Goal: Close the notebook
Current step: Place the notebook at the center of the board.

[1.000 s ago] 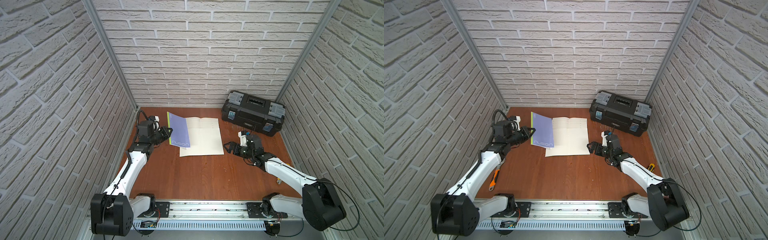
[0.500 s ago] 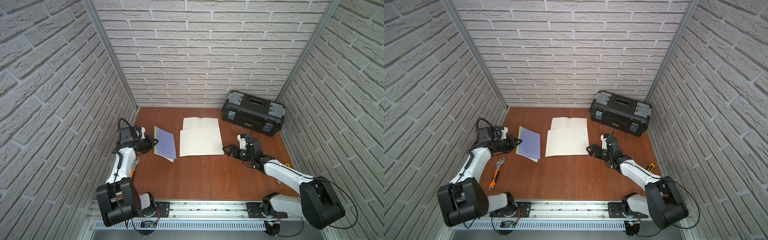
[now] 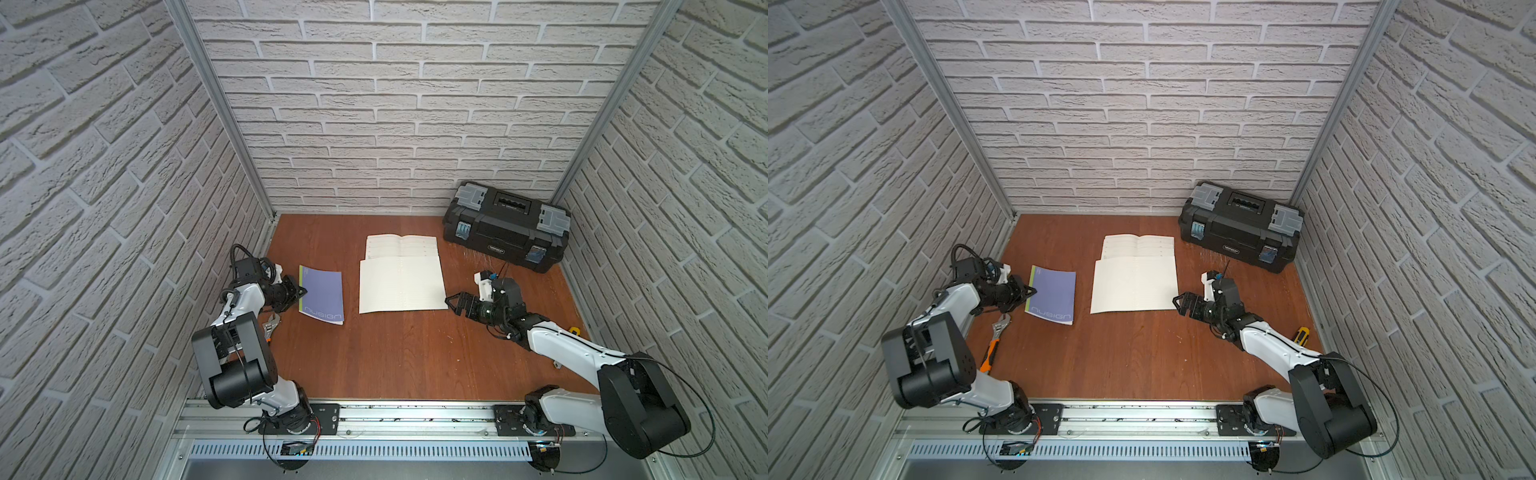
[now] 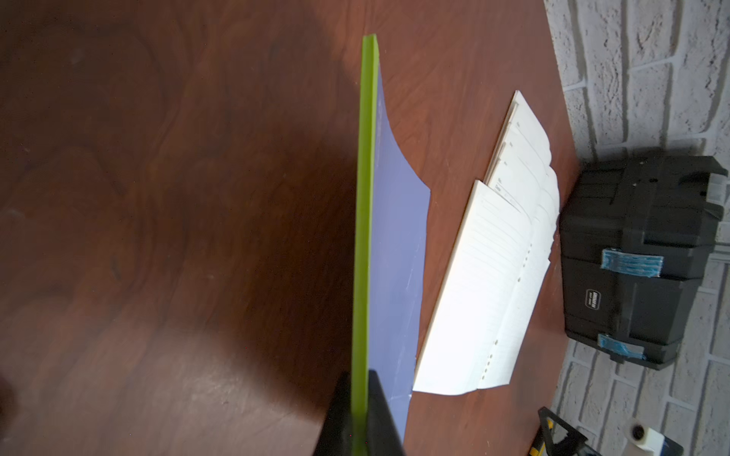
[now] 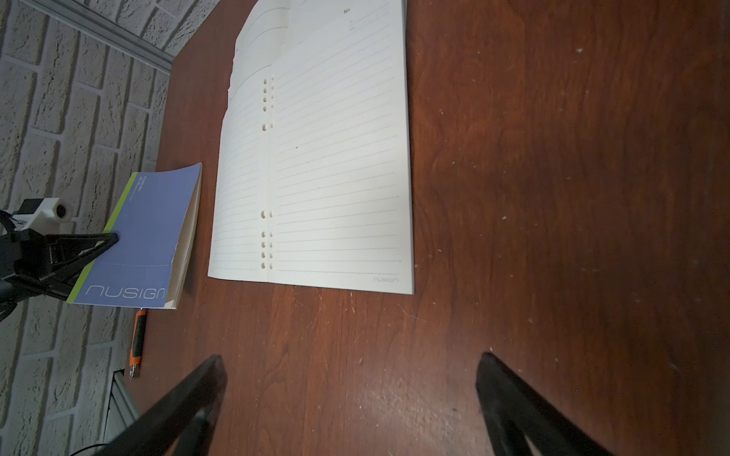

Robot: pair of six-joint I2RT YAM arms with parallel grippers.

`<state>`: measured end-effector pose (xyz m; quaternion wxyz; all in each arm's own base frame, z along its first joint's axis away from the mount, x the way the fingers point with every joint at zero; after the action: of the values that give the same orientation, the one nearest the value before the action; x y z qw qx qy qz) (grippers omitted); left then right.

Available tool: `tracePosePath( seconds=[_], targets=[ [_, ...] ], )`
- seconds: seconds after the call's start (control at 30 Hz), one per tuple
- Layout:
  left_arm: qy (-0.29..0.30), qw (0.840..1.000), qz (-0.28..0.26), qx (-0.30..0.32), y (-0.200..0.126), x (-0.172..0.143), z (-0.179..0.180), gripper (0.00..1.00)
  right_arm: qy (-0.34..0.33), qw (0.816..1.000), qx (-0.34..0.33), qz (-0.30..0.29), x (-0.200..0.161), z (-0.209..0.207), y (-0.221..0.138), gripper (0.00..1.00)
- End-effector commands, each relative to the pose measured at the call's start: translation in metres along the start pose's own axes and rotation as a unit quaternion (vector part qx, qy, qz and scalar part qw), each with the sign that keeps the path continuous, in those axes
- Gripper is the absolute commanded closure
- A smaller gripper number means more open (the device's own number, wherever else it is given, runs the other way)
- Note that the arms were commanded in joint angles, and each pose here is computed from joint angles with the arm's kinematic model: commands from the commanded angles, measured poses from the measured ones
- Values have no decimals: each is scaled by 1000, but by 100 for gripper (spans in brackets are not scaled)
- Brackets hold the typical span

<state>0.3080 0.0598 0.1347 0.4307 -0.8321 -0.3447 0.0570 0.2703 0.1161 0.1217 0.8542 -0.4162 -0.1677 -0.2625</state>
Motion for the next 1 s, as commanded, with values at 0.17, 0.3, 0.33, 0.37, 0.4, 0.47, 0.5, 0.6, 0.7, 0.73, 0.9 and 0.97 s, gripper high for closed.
tracePosePath(
  seconds=[0.17,0.3,0.33,0.37,0.4,0.47,0.5,0.6,0.7,0.73,0.9,0.97],
  targets=[
    [40,994,-59,79,10,23,-1,100,-5,1000,23,-6,-1,2,2,1],
    [47,990,-71,111,14,25,4,100,-9,1000,20,1,-5,-1,3,1],
    [48,989,-77,117,14,27,5,100,-10,1000,19,4,-6,-2,4,1],
    [48,988,-80,121,15,29,6,100,-10,1000,19,7,-7,-2,5,1],
    [47,988,-80,126,17,31,8,100,-11,1000,19,8,-7,-2,6,1],
    [44,987,-80,132,21,33,11,100,-9,1000,21,12,-8,-2,7,1],
    [43,986,-79,138,23,33,13,100,-8,1000,22,13,-8,-3,7,1],
    [45,984,-79,154,26,32,16,100,-5,1000,26,9,-7,-2,7,1],
    [45,982,-81,167,27,31,17,100,-6,1000,26,7,-6,-1,5,1],
    [46,981,-83,169,26,31,18,98,-6,1000,26,7,-6,0,5,1],
    [57,976,-92,188,18,32,13,59,-8,1000,29,5,-5,2,3,1],
    [63,974,-95,198,14,31,10,49,-9,1000,28,5,-4,2,3,1]
  ],
)
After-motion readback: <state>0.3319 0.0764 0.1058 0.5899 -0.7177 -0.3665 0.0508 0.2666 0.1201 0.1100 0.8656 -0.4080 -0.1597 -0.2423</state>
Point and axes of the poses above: each gripper's point midway between its finger pads, its own y axis out along the fingers, its own z axis along the line the jaws close on, x = y × z, the point moved 6 cm from there along -y, back along the fingers, and after that the axes turned 3 degrees about -y, right-handed, at the moved point
